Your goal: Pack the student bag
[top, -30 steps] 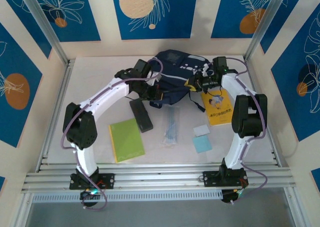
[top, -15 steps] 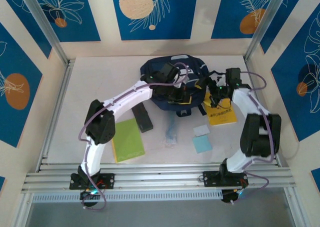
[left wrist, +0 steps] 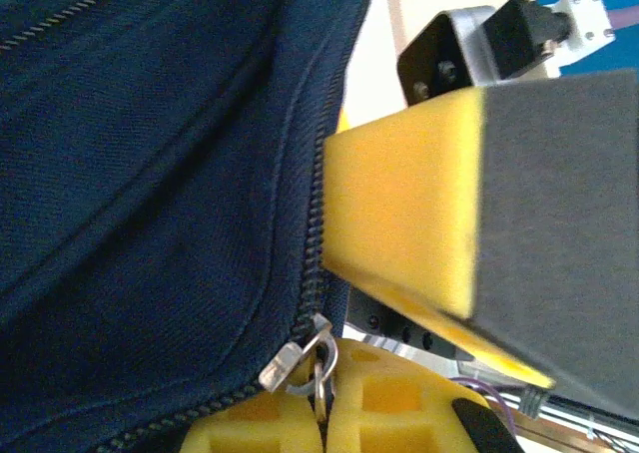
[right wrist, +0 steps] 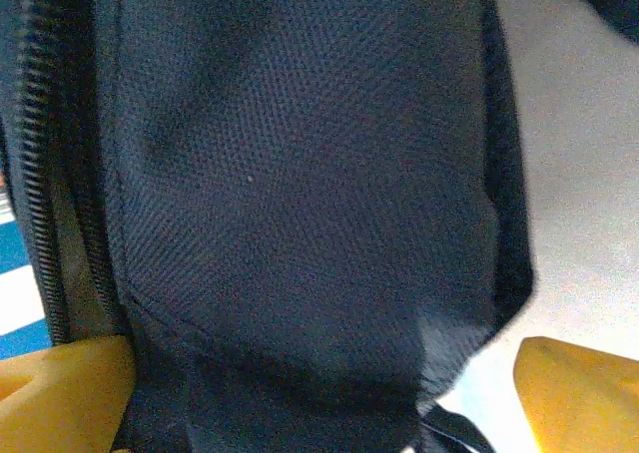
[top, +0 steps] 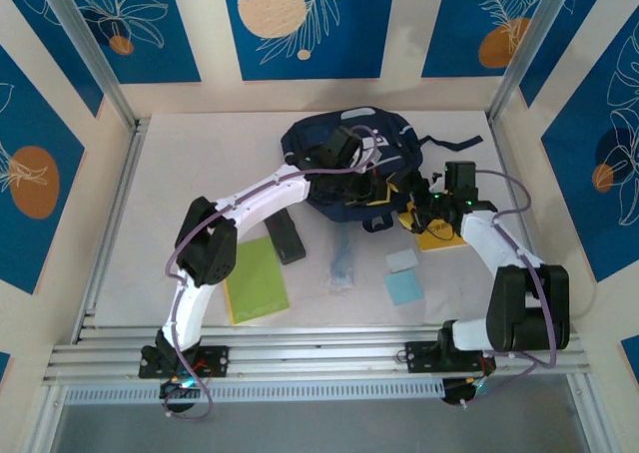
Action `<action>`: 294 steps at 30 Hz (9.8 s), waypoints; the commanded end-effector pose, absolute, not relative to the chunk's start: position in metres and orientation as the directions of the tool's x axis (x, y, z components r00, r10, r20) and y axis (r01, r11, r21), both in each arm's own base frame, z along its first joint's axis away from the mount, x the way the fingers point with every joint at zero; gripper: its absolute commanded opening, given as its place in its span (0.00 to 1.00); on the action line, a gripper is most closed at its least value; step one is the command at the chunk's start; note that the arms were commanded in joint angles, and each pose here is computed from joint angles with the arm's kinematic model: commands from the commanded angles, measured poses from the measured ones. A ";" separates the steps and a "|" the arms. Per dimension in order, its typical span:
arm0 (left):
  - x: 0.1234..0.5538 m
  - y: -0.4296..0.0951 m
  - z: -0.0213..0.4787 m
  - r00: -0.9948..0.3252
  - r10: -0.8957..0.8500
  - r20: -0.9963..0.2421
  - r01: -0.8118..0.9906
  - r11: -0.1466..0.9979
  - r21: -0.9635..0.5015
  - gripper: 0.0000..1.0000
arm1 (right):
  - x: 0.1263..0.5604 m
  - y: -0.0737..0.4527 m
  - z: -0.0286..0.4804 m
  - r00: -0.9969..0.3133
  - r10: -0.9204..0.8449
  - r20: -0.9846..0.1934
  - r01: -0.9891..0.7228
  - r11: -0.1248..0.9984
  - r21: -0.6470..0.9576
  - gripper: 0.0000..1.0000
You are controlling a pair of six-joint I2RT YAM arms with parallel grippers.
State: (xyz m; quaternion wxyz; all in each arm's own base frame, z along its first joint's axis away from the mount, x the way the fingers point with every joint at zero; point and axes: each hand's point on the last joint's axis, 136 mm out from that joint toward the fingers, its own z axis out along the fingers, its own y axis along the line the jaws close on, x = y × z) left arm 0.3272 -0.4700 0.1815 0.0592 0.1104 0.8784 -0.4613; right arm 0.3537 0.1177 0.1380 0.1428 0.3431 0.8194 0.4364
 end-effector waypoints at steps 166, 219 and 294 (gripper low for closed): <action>0.345 -0.492 0.064 -0.928 0.057 -0.369 0.286 0.744 -0.604 0.86 | 0.348 0.019 0.040 -0.852 0.516 -0.084 0.392 0.737 0.551 0.67; 0.415 -0.336 0.198 -0.861 -0.263 -0.435 0.206 0.600 -0.773 0.93 | 0.370 0.173 0.235 -0.883 0.194 -0.428 -0.274 0.526 0.805 0.00; 0.421 -0.348 0.257 -0.657 -0.729 -0.189 0.189 0.083 -0.978 0.00 | 0.384 0.226 0.173 -0.695 0.717 -0.041 0.107 0.160 0.981 1.00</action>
